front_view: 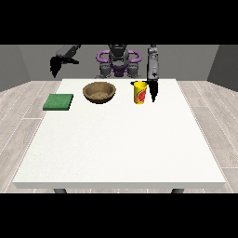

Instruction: Pick the cup and pour the ball into the bowl, then pick the bowl and place it on the pad

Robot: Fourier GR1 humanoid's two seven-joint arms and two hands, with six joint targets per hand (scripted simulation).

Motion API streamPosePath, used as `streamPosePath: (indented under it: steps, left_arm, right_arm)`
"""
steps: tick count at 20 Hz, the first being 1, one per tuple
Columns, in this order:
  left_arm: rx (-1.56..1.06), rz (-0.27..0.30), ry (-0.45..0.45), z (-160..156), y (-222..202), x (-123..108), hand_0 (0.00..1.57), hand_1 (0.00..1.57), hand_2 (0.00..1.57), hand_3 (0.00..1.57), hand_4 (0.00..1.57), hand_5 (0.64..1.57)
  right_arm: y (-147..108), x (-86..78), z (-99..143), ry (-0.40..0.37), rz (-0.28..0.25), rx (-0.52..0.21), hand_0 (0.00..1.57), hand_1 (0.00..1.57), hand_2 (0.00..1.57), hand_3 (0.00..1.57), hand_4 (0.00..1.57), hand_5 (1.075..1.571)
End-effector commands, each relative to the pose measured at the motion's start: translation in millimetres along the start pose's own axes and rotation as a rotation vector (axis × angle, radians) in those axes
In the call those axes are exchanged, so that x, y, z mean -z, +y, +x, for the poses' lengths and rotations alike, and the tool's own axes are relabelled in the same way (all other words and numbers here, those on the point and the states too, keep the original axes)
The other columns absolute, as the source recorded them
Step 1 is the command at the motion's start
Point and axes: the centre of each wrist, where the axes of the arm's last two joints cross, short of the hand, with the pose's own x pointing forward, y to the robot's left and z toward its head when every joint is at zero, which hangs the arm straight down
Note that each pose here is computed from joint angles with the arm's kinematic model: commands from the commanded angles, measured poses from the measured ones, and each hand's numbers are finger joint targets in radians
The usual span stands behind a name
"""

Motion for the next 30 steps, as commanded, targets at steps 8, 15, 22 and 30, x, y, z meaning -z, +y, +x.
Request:
streamPosePath:
  steps: [8, 15, 22, 30]
  left_arm:
    - [0.030, 0.017, 0.027, -31, 4, -8, 0.00, 0.00, 0.00, 0.00, 0.00, 1.526]
    - [0.314, 0.023, -0.067, -42, -32, -39, 1.30, 1.30, 1.57, 1.57, 1.43, 1.255]
    - [0.388, -0.047, 0.010, -35, -9, -21, 1.32, 1.32, 1.57, 1.57, 1.50, 1.256]
    - [0.860, -0.069, 0.025, 37, 63, 92, 1.45, 1.45, 1.57, 1.57, 1.57, 1.291]
  right_arm:
    - [-7, -9.0, -12, 0.005, 0.023, -0.006, 0.00, 0.00, 0.00, 0.00, 0.00, 1.571]
    - [-8, 10.3, 2, -0.055, 0.043, -0.008, 0.00, 0.00, 0.00, 0.00, 0.00, 1.570]
    - [-43, -6.9, -3, 0.063, -0.013, -0.013, 0.00, 0.00, 0.00, 0.00, 0.00, 1.570]
    - [-37, -11.4, -22, 0.194, -0.031, -0.009, 0.00, 0.00, 0.00, 0.00, 0.00, 1.569]
